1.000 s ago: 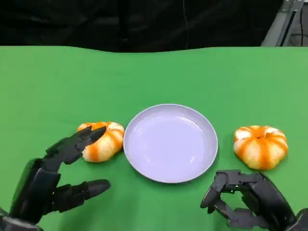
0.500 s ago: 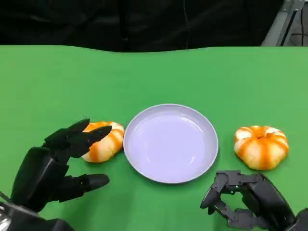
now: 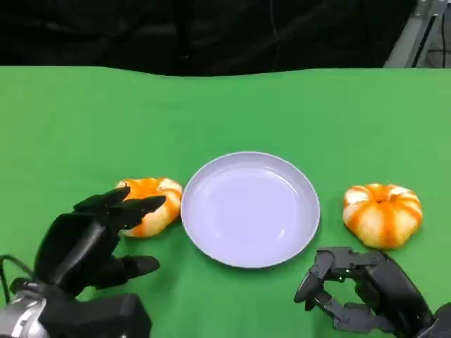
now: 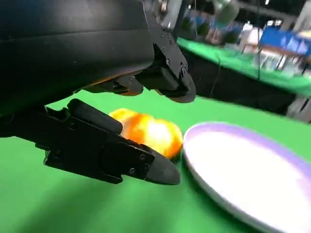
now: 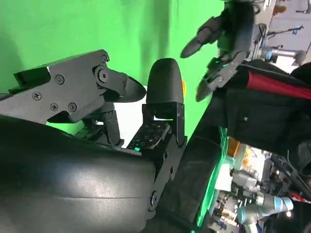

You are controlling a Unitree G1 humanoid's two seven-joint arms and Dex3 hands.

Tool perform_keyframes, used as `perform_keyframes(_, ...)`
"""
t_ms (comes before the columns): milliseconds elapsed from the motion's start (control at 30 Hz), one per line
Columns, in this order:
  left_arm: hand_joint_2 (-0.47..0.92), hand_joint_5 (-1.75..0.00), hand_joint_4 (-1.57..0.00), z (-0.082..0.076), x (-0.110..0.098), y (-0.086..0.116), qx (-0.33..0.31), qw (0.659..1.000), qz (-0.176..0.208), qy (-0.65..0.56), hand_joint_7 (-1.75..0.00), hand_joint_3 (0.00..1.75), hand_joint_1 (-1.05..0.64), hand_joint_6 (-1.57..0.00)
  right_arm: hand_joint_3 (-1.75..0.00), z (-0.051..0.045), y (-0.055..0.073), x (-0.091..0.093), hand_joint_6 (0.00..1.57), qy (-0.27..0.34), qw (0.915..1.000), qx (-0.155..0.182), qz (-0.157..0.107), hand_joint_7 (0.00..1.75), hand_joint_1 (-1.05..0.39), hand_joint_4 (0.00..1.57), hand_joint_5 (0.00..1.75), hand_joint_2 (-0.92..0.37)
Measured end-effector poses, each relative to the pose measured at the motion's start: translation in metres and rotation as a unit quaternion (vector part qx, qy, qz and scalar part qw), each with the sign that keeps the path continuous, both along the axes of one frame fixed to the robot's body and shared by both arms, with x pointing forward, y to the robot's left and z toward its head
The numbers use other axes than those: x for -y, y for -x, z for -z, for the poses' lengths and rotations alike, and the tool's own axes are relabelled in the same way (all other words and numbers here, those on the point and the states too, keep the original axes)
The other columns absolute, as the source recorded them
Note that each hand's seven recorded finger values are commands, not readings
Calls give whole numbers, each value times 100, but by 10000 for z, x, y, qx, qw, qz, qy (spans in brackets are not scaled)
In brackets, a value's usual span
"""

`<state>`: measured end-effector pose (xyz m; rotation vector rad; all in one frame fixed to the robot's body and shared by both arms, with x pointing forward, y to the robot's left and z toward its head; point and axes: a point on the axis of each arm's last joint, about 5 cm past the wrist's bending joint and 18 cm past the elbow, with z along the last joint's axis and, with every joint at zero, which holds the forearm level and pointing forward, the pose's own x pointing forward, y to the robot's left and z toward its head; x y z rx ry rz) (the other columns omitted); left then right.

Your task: Grasp the bread from the table and place it into the plate.

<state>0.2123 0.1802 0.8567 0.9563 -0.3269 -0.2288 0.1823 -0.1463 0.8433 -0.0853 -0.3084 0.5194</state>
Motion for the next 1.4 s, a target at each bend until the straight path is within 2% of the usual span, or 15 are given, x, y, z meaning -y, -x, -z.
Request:
perform_keyframes(367, 92, -2, -39, 10, 5, -19, -105, 9999, 50, -95, 0, 14, -62, -49, -62, 4, -1, 5, 86, 6, 10000, -11, 7, 100, -12, 77, 145, -80)
perform_keyframes(500, 92, -2, -40, 70, -8, -118, -423, 9987, -174, -245, 0, 14, -61, -48, -63, 10, -10, 4, 86, 11, 10000, -27, -2, 100, -12, 76, 146, -80)
perform_keyframes(1400, 92, -1, -41, 77, 40, -226, -496, 9981, -128, -354, 0, 13, -59, -47, -63, 29, -5, 7, 86, 17, 10000, -31, -12, 101, -12, 76, 146, -80)
